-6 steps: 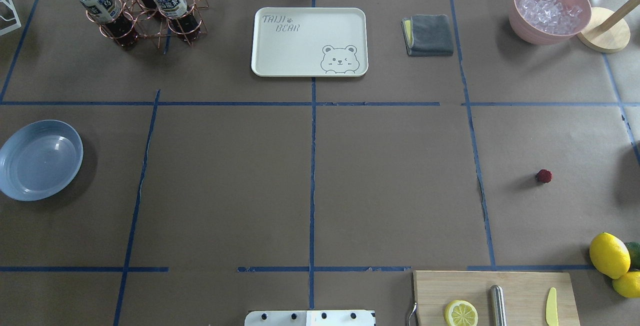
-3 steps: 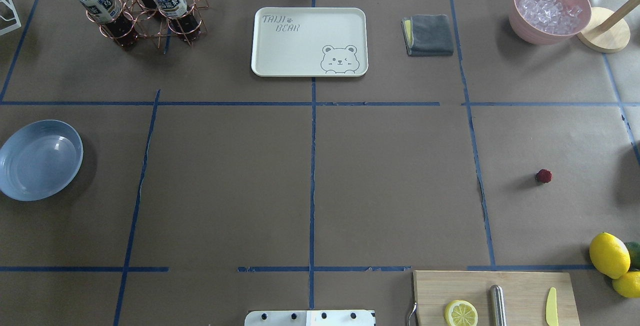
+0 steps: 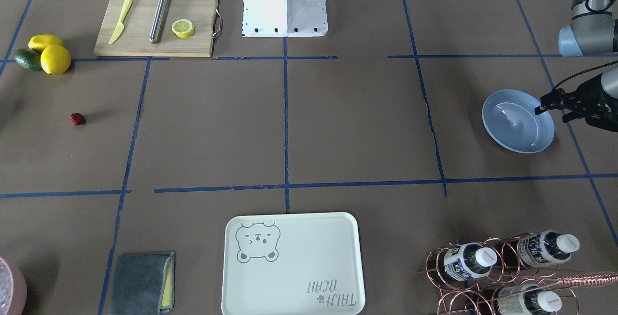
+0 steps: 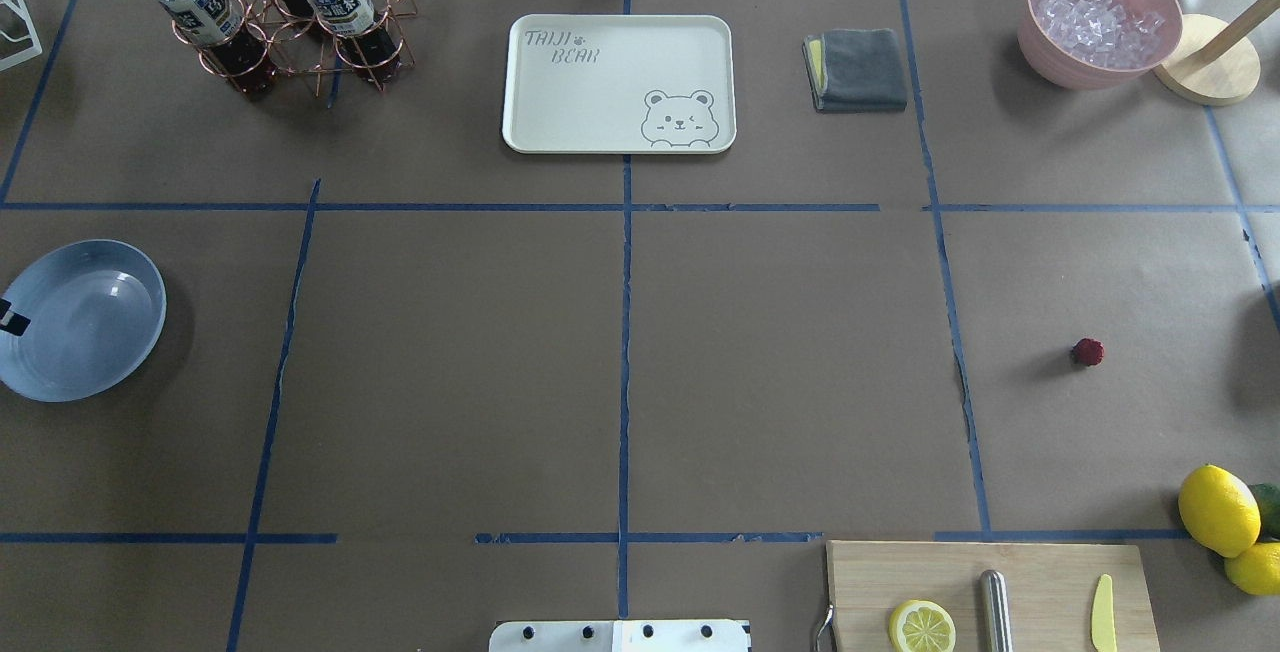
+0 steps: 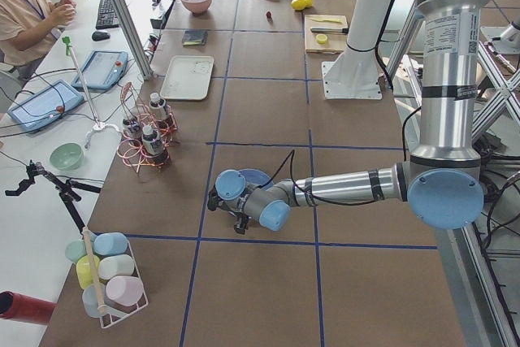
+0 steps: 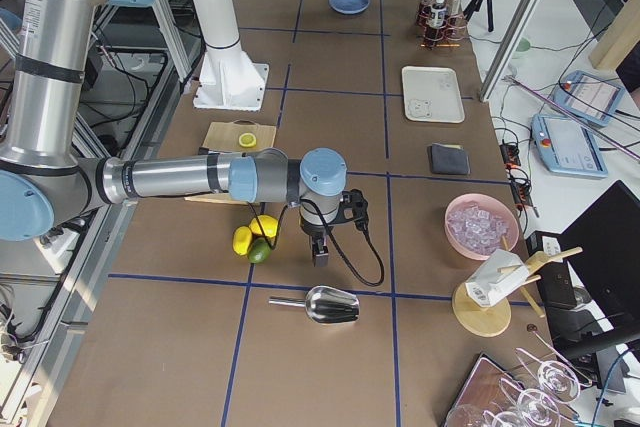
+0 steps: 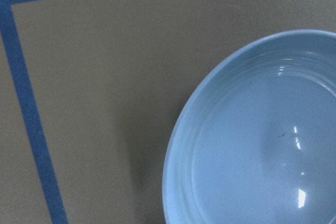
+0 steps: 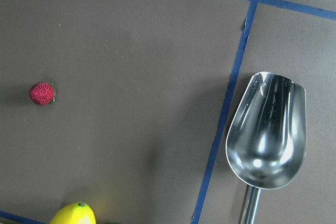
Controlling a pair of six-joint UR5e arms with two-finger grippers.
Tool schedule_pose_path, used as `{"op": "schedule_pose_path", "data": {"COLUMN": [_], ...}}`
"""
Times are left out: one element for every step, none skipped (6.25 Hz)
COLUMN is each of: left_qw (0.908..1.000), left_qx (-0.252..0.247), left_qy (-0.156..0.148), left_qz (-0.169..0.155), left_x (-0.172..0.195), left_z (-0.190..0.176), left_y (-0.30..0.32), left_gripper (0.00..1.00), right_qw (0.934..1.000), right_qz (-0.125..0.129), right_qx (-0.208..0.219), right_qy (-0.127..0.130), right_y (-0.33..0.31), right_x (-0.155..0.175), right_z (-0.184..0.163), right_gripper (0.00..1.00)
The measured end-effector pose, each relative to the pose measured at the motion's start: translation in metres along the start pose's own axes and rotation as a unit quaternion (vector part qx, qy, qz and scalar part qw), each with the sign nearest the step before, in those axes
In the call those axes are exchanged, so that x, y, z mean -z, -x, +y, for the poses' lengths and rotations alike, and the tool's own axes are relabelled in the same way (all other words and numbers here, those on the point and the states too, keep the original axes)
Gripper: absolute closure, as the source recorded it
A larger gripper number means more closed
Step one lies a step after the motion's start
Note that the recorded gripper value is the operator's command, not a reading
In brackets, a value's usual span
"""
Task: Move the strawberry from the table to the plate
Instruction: 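Grasp the light blue plate rim with the left gripper, slide it toward center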
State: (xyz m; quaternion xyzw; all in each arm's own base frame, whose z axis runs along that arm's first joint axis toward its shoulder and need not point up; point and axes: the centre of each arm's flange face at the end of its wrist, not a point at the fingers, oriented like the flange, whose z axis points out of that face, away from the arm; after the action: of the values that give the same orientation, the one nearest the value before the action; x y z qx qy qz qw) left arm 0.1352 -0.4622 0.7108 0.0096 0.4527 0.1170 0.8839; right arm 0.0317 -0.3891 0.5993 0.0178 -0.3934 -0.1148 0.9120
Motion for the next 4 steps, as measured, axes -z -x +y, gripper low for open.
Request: {"op": "schedule_pose_path", "data": {"left_qw": [1.0000,1.0000,1.0000,1.0000], "left_qx": [0.002,0.003,0.004,0.003], "left_qy": [0.002,0.004,0.005,0.006], "left_qz": [-0.003,-0.004,-0.004,-0.004], "left_x": [-0.0031,-0.0046,-0.0058,-0.0065], "left_z": [-0.0004,-0.0007,-0.0006,-0.0008], "left_y": [0.0010,0.0021,0.0023,0.0016], "left_gripper": [0.82,1.00,1.00,1.00], "right_qw": [1.0000,1.0000,1.0000,1.0000], "right_qz": [0.000,0.000,0.000,0.000], "right_qx": [0.000,0.000,0.000,0.000], "right_qy": [0.000,0.001,0.001,0.000], "right_y": [-0.0002,-0.0003,-0.0004,-0.0003], "right_x": [-0.0002,-0.0004,-0.0004,-0.0004], "right_z": [0.0003,0.0004,0.0005,0.0004], "right_gripper": [0.00,0.00,0.00,0.00]}}
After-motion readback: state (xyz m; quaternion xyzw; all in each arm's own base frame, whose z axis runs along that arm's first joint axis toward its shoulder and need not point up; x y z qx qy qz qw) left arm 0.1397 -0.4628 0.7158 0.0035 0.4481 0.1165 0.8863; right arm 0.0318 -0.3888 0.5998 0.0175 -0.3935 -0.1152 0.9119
